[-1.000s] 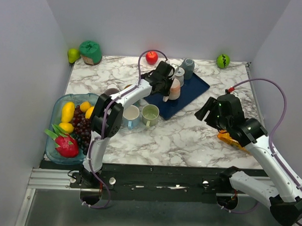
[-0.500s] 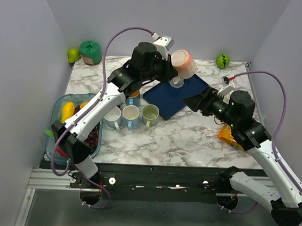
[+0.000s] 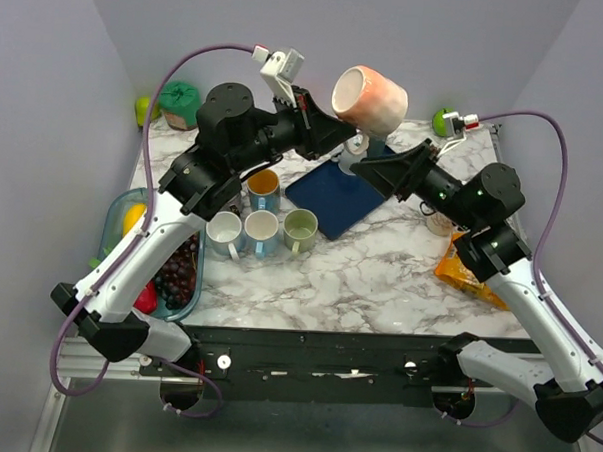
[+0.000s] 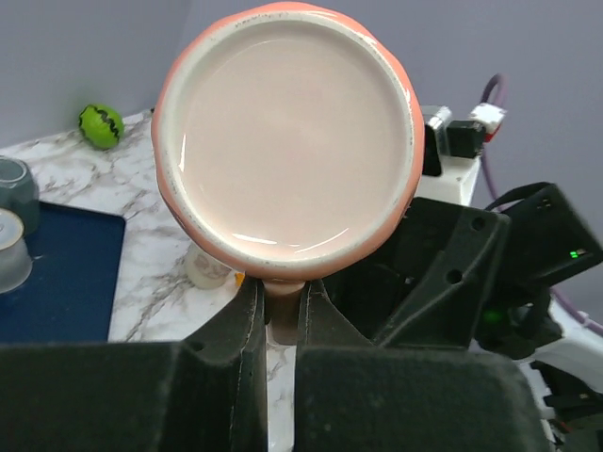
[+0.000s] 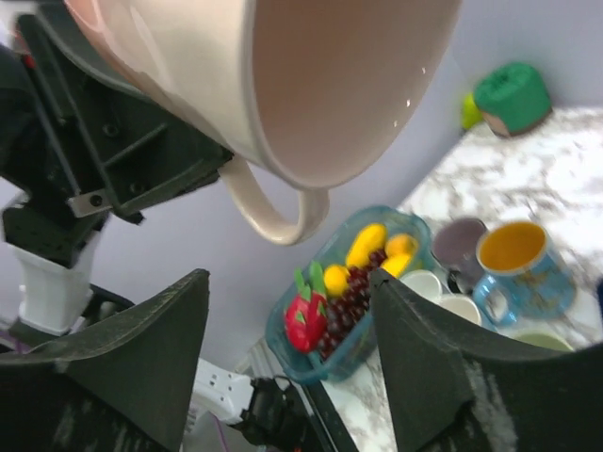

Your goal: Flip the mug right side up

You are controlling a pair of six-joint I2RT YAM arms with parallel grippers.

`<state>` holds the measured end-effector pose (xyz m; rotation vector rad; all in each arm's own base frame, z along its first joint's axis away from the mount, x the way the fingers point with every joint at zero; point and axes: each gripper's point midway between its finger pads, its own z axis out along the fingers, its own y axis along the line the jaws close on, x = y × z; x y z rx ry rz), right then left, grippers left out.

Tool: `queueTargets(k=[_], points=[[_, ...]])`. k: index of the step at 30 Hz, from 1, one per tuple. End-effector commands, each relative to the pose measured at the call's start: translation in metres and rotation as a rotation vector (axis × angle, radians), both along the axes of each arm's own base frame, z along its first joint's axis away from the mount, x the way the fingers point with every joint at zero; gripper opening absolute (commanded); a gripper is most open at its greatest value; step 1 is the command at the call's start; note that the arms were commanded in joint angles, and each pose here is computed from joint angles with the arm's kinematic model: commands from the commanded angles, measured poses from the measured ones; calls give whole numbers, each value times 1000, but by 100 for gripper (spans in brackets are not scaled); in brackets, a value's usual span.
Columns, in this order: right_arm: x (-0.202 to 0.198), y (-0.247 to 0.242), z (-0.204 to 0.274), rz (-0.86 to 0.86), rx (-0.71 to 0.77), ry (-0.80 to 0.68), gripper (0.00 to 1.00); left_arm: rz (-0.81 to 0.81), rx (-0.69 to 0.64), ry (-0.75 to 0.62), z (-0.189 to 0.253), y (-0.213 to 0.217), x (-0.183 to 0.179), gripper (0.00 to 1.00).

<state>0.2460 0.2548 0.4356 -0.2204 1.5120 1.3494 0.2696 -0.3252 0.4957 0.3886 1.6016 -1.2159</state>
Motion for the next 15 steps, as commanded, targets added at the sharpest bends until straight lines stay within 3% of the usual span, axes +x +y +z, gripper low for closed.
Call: queueTargets(k=[1, 8, 15], points=[[-27, -1, 63, 96, 191, -210, 73, -64, -230, -128, 78, 16, -37, 0], [-31, 5, 98, 177, 286, -230, 72, -88, -344, -156, 104, 24, -51, 0], [-26, 11, 112, 234, 367, -189, 71, -122, -379, -149, 104, 21, -57, 0]])
